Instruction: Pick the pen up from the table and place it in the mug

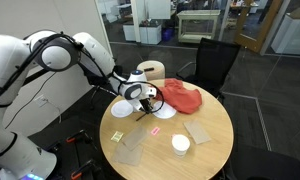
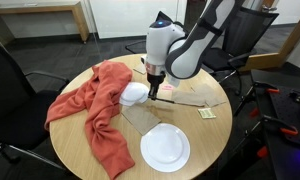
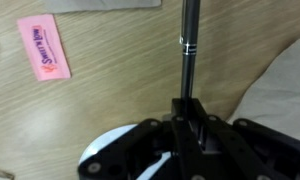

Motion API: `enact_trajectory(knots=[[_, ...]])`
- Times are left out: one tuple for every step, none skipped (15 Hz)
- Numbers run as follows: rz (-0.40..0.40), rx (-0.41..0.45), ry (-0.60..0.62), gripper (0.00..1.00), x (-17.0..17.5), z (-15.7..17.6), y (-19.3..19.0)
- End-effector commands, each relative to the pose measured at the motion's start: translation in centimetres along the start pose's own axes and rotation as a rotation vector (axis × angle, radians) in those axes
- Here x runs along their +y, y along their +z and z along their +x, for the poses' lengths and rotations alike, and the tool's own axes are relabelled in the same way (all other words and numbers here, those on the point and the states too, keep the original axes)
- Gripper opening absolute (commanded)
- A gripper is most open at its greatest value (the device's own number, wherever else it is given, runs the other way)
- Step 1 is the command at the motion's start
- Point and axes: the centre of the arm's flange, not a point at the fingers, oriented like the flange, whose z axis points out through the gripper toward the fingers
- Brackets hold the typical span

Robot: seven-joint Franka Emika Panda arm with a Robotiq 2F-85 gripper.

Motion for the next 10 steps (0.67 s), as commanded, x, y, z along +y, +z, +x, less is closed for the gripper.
enact_trajectory(knots=[[0.009, 0.029, 0.027, 0.03, 0.5, -0.5, -6.9], [0.009, 0.046, 0.024, 0.03, 0.8, -0.3, -8.5], [0.005, 0.065, 0.02, 0.03, 1.1, -0.1, -10.4], [0.004, 0.081, 0.016, 0.03, 1.4, 0.2, -11.9], [-0.005, 0.092, 0.016, 0.03, 1.8, 0.4, -13.7], [-0.008, 0.104, 0.014, 0.03, 2.2, 0.6, -15.4], [-0.013, 0.11, 0.012, 0.03, 2.7, 0.7, -16.9], [-0.017, 0.12, 0.011, 0.03, 3.3, 0.8, -18.6], [-0.019, 0.126, 0.009, 0.03, 3.8, 0.9, -20.0], [-0.019, 0.133, 0.002, 0.03, 4.5, 0.8, -21.4]])
